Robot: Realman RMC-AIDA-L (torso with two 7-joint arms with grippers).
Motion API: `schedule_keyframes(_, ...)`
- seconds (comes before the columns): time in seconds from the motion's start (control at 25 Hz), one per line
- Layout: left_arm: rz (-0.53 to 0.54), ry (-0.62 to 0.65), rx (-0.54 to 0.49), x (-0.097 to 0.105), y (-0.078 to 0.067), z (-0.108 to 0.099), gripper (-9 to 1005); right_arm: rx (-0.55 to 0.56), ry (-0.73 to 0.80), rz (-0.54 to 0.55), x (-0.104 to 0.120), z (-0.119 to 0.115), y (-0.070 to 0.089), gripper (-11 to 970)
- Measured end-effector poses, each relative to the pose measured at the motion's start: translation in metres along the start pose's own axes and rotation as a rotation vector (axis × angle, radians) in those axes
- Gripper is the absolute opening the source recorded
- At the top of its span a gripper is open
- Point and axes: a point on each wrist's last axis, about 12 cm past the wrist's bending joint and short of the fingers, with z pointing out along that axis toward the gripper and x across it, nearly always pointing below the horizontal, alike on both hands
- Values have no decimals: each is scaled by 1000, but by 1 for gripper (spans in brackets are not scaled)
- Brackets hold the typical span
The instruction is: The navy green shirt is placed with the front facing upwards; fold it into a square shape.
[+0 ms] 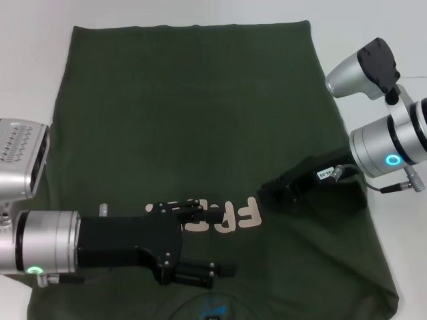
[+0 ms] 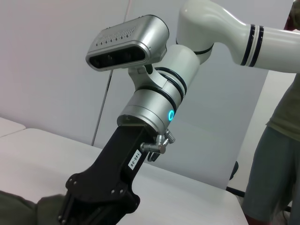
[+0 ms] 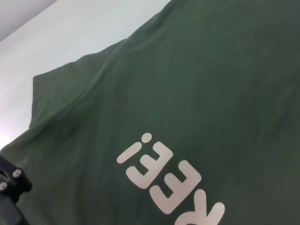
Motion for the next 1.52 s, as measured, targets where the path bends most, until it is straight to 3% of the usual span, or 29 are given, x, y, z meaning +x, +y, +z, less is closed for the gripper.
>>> schedule_keyframes(0.44,9,-4,-1,2,-1,0,933,31,-34,-17,-2,-10,-6,379)
schedule_keyframes(0.6,9,-6,1,2,-2,-1,933,155,39,-24,-1,-26,-21,530)
schedule_keyframes(0.8,6,-7,2,2,-2,0,932,282,119,-61,-4,-39,-30,651)
schedule_keyframes(1.04,-1,-9,5,2,-3,0,932,356,200,-116,-10,-45,-23,653)
schedule_keyframes(1.52,-4,-10,8,3,-3,0,933,368,261,-122,-12,-56,-16,595)
